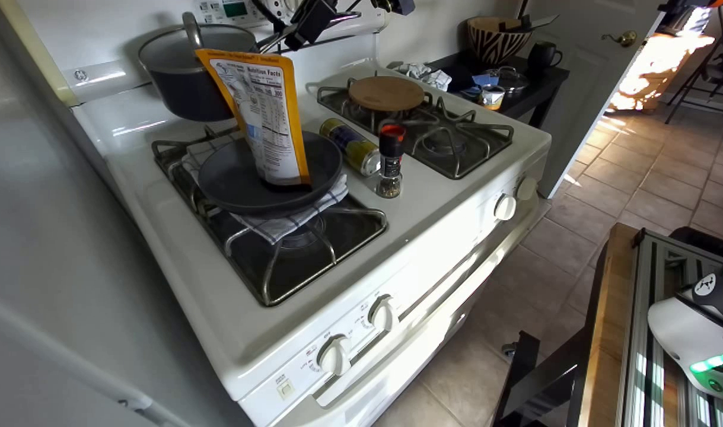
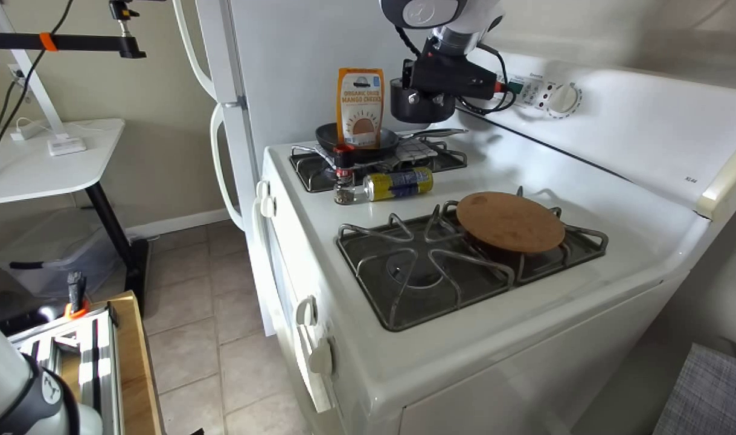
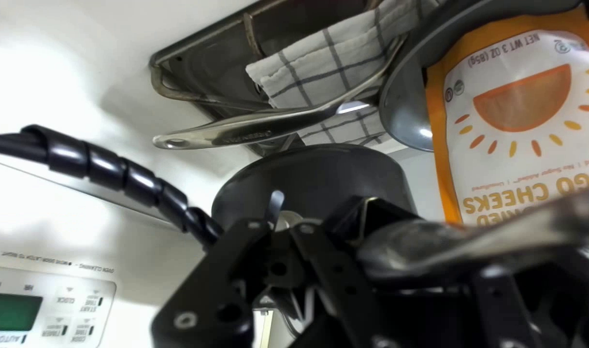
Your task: Put the pot on the brown mat
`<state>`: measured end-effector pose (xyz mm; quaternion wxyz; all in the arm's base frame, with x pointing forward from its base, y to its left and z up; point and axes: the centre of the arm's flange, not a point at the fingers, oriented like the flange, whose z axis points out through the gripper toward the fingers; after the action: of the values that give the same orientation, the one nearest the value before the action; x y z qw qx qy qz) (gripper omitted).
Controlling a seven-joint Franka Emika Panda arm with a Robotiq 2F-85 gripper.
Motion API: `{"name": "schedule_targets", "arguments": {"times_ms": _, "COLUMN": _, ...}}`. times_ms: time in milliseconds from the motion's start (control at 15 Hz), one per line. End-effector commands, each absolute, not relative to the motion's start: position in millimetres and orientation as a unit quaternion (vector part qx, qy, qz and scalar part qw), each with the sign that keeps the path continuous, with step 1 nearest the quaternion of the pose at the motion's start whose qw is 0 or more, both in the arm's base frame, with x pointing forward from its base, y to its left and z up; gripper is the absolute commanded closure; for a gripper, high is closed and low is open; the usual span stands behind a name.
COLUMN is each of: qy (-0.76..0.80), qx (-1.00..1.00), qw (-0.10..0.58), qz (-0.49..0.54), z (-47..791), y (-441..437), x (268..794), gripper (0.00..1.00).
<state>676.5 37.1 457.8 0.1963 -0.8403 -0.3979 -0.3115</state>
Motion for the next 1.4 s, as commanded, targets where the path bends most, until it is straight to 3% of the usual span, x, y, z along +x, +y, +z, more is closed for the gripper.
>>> {"name": "schedule_targets", "arguments": {"times_ms": 0, "qy": -0.374, "qx": -0.836, "qw": 0.188, "qz": -0.356, "z": 486, "y": 27, "x": 642, "gripper": 0.99}}
{"name": "schedule_targets", "arguments": {"times_ms": 600, "qy": -0.281, "qx": -0.860, "qw": 0.206, "qz": -0.372, "z": 482, "y": -16, "x": 593, "gripper": 0.99}}
{"name": "schedule_targets", "arguments": {"times_ms": 1333, "qy": -0.192, "qx": -0.895, "qw": 0.153, "qz": -0.373, "z": 492, "y": -75, "x": 521, "gripper": 0.99}}
